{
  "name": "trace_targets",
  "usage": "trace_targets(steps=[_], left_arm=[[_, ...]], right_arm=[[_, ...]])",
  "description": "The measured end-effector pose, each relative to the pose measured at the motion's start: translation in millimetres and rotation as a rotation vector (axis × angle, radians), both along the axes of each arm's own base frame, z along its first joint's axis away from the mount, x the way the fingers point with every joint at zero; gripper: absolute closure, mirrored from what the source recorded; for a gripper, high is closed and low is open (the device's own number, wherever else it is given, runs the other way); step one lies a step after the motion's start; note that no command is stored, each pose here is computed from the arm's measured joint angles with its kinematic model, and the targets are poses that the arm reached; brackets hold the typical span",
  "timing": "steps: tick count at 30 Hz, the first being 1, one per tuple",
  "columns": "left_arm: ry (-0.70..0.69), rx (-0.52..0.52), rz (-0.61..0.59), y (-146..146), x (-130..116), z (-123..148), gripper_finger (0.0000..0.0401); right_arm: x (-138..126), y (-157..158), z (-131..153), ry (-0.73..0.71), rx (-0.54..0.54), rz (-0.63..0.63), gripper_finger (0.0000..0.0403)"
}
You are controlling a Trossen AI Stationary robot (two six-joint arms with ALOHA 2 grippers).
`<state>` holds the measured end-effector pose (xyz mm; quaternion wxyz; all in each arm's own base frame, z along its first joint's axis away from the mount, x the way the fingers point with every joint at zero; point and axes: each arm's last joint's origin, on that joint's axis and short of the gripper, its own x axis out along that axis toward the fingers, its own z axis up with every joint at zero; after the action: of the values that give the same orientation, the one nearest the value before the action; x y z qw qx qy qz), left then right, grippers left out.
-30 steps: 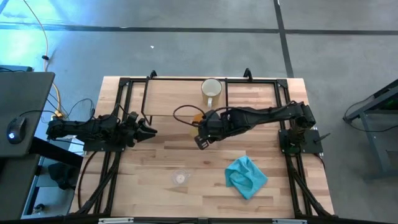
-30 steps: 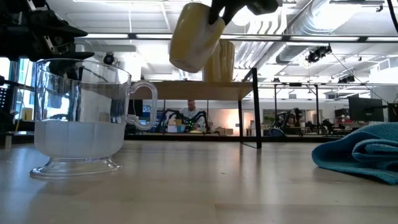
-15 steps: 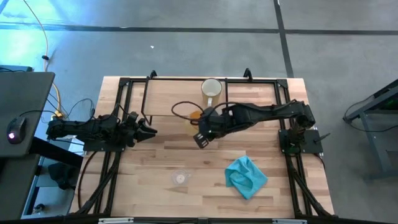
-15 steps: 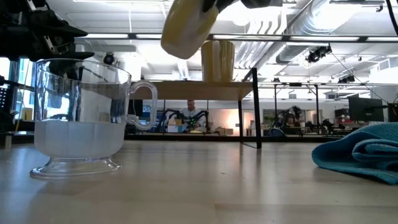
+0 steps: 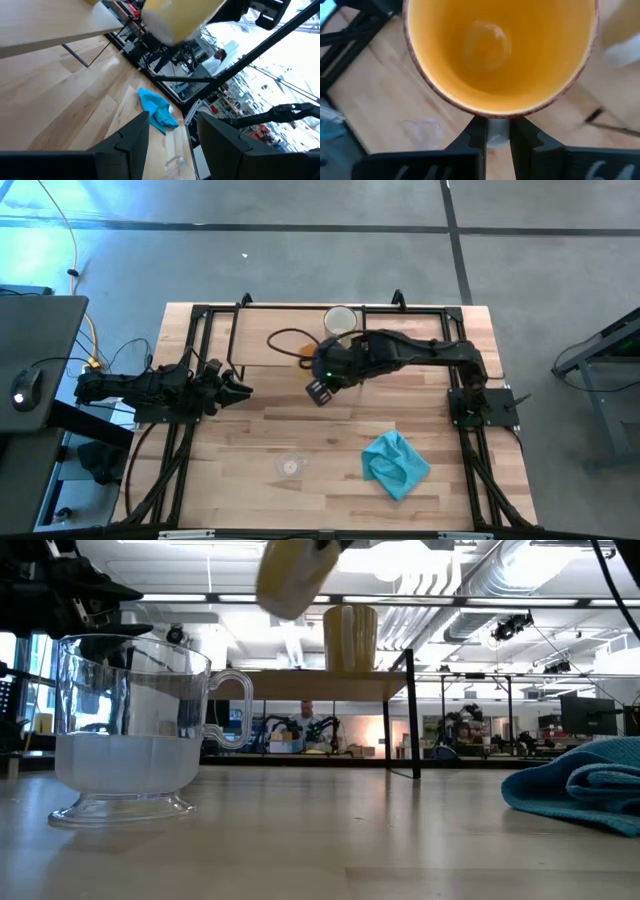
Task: Stack small to large cups/mugs on shelf
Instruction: Put the yellow mug on the shelf
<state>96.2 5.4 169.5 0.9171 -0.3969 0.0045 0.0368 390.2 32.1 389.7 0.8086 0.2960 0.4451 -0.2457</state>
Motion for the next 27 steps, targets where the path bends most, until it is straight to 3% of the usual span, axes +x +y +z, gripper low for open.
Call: trace_targets(steps=[12,27], left_arm=[[0.0,0.006,0.003,0.1,0.0,0.0,0.0247],[0.0,0.008,0.007,0.2,0.0,0.0,0.0247]], right_arm=[[5.7,-17.6,-7.7,0.021,-0.002,-0.05,0.038],[15.6,-43.4,-2.7,-0.082,-0.045,-0.075,0.038]])
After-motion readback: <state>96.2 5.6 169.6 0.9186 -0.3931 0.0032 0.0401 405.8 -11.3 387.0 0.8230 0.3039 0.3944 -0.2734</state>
